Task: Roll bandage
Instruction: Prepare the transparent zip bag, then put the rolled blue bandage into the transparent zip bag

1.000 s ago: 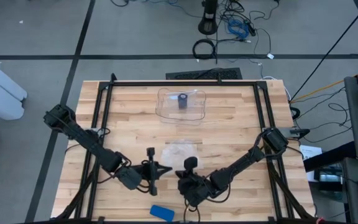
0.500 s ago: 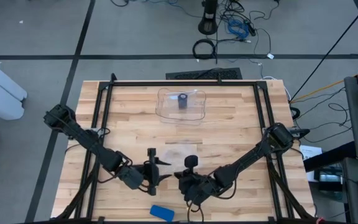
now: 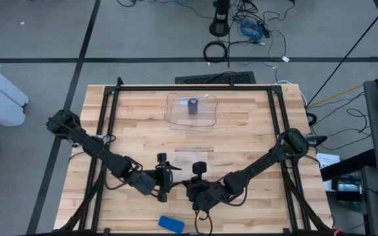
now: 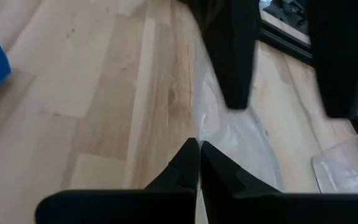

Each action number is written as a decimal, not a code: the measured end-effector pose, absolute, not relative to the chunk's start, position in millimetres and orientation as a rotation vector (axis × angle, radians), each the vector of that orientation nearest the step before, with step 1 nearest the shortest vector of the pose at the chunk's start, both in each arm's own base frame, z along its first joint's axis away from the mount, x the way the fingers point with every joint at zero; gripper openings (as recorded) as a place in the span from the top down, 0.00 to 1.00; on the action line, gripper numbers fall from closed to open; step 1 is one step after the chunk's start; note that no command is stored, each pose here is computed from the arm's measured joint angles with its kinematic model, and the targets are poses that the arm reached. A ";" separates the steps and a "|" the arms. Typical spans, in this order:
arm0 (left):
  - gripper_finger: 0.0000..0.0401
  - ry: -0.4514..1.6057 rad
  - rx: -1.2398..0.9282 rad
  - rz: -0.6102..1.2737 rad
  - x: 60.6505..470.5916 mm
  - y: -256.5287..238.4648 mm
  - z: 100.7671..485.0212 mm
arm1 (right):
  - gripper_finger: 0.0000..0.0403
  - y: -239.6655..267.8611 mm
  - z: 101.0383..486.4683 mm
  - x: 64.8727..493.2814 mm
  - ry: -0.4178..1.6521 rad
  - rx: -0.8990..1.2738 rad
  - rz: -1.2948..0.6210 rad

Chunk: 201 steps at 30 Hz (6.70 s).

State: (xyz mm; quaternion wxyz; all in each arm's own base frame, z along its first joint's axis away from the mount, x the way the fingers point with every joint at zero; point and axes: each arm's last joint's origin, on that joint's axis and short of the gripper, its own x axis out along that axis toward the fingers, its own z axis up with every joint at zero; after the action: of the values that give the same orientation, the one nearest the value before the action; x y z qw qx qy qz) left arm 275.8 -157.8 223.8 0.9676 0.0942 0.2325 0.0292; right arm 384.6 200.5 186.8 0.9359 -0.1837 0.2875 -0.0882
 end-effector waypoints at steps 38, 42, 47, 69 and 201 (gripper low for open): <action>0.99 0.502 0.277 0.300 271.8 -146.8 218.9 | 1.00 210.2 188.9 375.2 0.721 -0.438 -0.078; 1.00 0.462 0.245 0.280 274.9 -155.6 233.7 | 1.00 211.4 188.4 374.6 0.728 -0.377 -0.068; 1.00 0.456 0.293 0.233 271.7 -166.4 240.8 | 0.94 217.3 193.0 377.2 0.661 -0.296 -0.074; 1.00 0.622 0.196 0.325 271.7 -178.0 186.4 | 0.22 242.6 168.1 391.2 0.686 0.364 0.161; 1.00 0.769 0.090 0.329 265.1 -166.4 181.0 | 0.41 241.2 128.6 427.8 0.938 0.276 0.185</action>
State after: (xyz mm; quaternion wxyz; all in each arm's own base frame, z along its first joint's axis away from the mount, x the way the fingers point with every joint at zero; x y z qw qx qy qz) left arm 265.1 -166.4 181.0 0.9128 0.0436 0.3733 0.1599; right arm 427.8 241.2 128.6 0.8788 0.1323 0.4498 0.0888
